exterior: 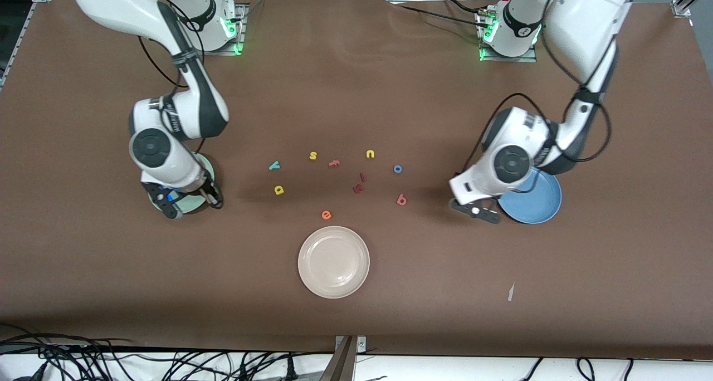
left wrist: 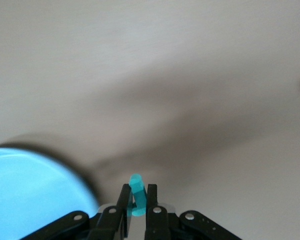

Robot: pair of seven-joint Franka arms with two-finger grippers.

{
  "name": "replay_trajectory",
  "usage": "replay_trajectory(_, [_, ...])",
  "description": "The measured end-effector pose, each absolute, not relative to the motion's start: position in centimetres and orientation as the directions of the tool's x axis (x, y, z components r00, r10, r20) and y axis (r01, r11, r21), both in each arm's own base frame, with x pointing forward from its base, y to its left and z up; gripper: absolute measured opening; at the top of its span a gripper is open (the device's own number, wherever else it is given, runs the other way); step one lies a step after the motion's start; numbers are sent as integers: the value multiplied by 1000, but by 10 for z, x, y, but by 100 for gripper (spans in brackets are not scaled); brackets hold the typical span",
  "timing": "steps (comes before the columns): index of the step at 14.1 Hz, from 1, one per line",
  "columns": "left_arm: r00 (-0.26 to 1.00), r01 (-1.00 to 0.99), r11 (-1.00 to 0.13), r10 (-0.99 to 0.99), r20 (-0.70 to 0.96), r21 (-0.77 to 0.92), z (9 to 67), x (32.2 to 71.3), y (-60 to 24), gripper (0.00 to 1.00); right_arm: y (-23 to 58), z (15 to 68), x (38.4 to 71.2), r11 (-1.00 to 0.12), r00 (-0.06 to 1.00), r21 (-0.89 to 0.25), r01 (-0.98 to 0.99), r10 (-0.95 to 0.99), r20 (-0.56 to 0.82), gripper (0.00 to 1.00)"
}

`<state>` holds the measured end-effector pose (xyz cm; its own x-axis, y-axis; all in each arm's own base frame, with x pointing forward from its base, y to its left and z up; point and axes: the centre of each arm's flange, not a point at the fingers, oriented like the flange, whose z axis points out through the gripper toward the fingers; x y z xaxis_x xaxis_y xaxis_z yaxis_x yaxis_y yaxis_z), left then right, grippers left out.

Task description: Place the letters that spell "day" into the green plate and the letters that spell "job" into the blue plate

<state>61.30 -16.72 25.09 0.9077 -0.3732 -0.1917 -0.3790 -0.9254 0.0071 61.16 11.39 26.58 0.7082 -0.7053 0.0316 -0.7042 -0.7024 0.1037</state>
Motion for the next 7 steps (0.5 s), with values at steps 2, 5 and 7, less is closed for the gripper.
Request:
replay_trajectory(2, [882,-423,-906,-419,-217,33,251,620,-120,15,79,252,605,-740,745,116,-663,-668,-1,27])
replay_trajectory(5, [833,-495,-865,-500,-236,85,240,620,-58,15,37,224,589,-790,790,81,-607,-611,-38,27])
replay_trajectory(7, [809,-526,-843,-537,-241,112,232,619,-35,21,18,203,580,-802,801,79,-593,-597,-42,30])
